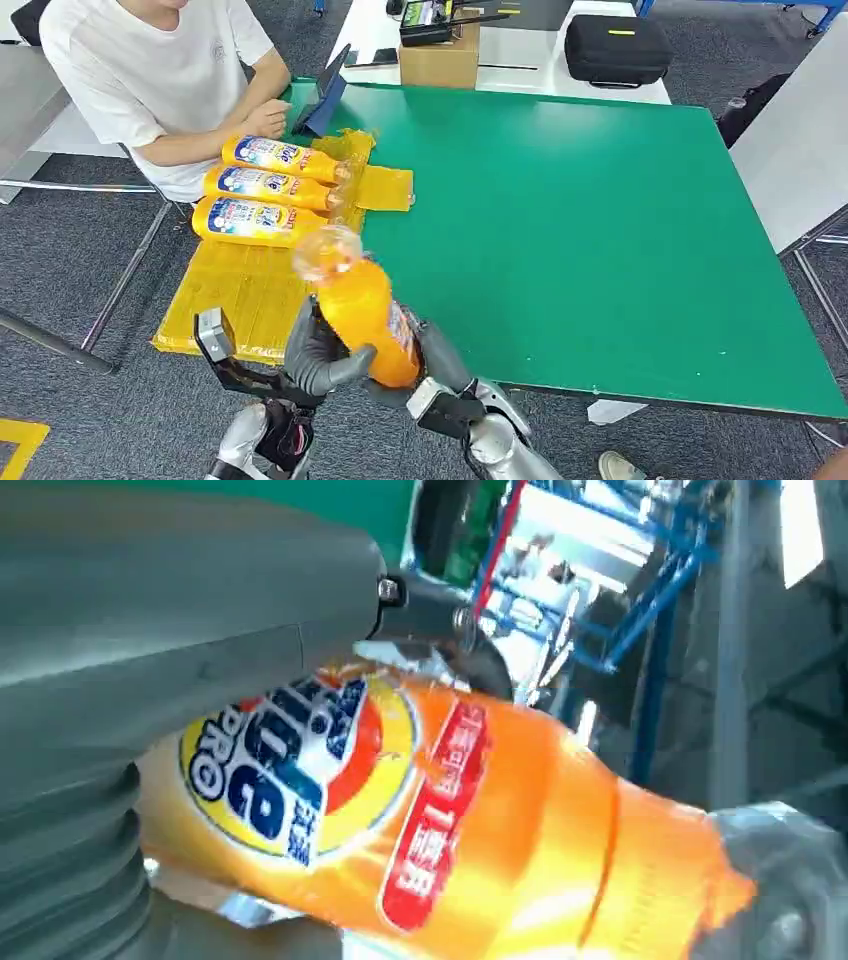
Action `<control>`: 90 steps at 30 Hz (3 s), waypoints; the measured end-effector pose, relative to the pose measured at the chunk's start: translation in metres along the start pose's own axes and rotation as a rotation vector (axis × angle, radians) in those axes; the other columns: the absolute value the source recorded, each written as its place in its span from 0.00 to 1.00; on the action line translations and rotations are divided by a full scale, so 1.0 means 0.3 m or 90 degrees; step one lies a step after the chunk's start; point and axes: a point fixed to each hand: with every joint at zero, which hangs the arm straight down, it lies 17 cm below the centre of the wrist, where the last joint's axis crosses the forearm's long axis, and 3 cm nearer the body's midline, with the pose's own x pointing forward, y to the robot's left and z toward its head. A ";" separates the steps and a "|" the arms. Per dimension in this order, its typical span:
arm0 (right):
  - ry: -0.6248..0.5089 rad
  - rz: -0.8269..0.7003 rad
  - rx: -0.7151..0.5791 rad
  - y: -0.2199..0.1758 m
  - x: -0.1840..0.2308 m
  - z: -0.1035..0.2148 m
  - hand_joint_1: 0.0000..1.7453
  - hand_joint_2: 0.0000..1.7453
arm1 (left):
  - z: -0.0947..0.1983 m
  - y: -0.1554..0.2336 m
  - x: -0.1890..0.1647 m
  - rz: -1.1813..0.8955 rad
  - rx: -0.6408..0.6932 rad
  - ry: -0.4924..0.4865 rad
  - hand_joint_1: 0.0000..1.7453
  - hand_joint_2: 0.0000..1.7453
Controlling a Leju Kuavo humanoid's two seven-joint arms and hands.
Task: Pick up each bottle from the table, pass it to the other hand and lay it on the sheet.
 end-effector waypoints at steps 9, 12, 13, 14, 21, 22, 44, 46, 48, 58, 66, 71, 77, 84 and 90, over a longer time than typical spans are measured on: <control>-0.025 0.038 -0.084 -0.052 0.069 -0.008 0.00 0.00 | -0.035 0.133 0.025 0.006 0.095 0.008 1.00 1.00; -0.042 0.036 -0.100 -0.064 0.106 -0.013 0.00 0.00 | -0.040 0.223 0.067 -0.024 0.142 -0.008 1.00 1.00; -0.046 0.036 -0.103 -0.064 0.114 -0.012 0.00 0.00 | -0.041 0.240 0.080 -0.028 0.150 -0.013 1.00 1.00; -0.049 0.036 -0.104 -0.065 0.119 -0.013 0.00 0.00 | -0.042 0.251 0.089 -0.032 0.153 -0.016 1.00 1.00; -0.058 0.034 -0.112 -0.073 0.138 -0.015 0.00 0.00 | -0.044 0.295 0.115 -0.046 0.174 -0.023 1.00 1.00; -0.058 0.031 -0.115 -0.077 0.138 -0.015 0.00 0.00 | -0.041 0.304 0.115 -0.052 0.179 -0.021 1.00 1.00; -0.086 0.026 -0.126 -0.130 0.178 -0.012 0.00 0.00 | -0.009 0.588 0.254 -0.812 0.144 0.055 1.00 1.00; -0.091 0.016 -0.122 -0.129 0.181 -0.009 0.00 0.00 | 0.032 0.656 0.247 -0.898 0.105 0.100 1.00 1.00; -0.094 0.008 -0.118 -0.126 0.184 -0.009 0.00 0.00 | 0.080 0.732 0.244 -0.981 0.071 0.149 1.00 1.00; -0.116 -0.020 -0.101 -0.136 0.209 -0.040 0.00 0.00 | 0.219 0.898 0.091 -1.036 -0.088 0.333 1.00 1.00; -0.123 -0.023 -0.080 -0.113 0.216 -0.061 0.00 0.00 | 0.194 0.948 -0.017 -1.075 -0.172 0.416 1.00 1.00; -0.123 -0.023 -0.076 -0.110 0.214 -0.065 0.00 0.00 | 0.188 0.949 -0.038 -1.060 -0.182 0.425 1.00 1.00; -0.121 -0.027 -0.075 -0.109 0.208 -0.071 0.00 0.00 | 0.113 0.871 -0.087 -0.967 -0.150 0.389 0.00 1.00; -0.117 -0.033 -0.089 -0.114 0.200 -0.073 0.00 0.00 | 0.054 0.790 -0.134 -0.777 -0.098 0.384 0.00 1.00; -0.111 -0.018 -0.104 -0.121 0.189 -0.067 0.00 0.00 | -0.054 0.669 -0.093 -0.597 -0.025 0.287 0.00 1.00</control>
